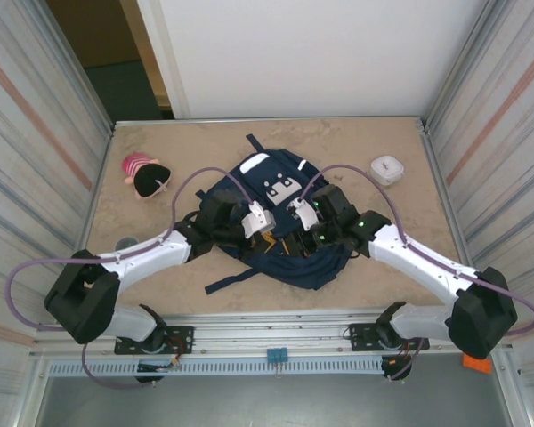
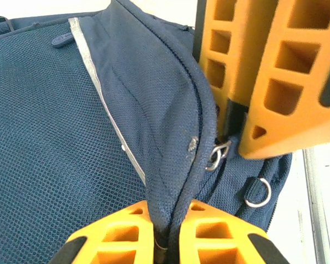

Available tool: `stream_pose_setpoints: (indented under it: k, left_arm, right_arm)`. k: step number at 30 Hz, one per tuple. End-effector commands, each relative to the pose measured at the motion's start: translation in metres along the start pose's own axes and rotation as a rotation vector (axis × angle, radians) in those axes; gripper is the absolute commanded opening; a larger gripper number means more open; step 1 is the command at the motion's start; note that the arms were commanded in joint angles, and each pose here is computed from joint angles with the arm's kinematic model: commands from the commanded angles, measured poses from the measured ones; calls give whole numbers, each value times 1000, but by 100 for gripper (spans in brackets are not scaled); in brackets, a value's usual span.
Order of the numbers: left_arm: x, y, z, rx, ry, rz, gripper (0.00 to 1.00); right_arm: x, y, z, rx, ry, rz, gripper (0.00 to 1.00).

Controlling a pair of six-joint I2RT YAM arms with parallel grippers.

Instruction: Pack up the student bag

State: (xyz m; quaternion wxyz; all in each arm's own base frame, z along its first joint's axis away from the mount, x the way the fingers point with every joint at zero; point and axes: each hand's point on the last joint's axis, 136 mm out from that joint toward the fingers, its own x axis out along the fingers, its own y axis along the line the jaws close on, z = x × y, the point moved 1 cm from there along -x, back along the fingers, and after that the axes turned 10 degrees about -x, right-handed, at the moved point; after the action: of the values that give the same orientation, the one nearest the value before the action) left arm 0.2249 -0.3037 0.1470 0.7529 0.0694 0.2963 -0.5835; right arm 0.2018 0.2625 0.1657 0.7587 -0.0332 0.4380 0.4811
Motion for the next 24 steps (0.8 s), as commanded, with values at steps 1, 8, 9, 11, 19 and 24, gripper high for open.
stream_pose_setpoints:
  k: [1,8,9,11,19,24]
  left_arm:
    - [-3,-6,19,2,-41,-47,0]
    - [-5,-1,11,7,-18,-11,0]
    - [-5,0,9,8,-8,-4,0]
    - [-6,4,3,12,14,13,0]
    - [-13,14,-8,-4,27,47,0]
    - [-17,13,-9,-38,30,59,0]
  right_arm:
    - [2,6,5,-18,15,25,17]
    - [-6,-12,2,-6,36,-84,0]
    - [-10,-17,0,9,40,-99,0]
    - [-20,-28,-6,43,45,-124,0]
    - [-41,-57,-23,90,96,-235,0]
    - [-36,-53,-19,100,82,-194,0]
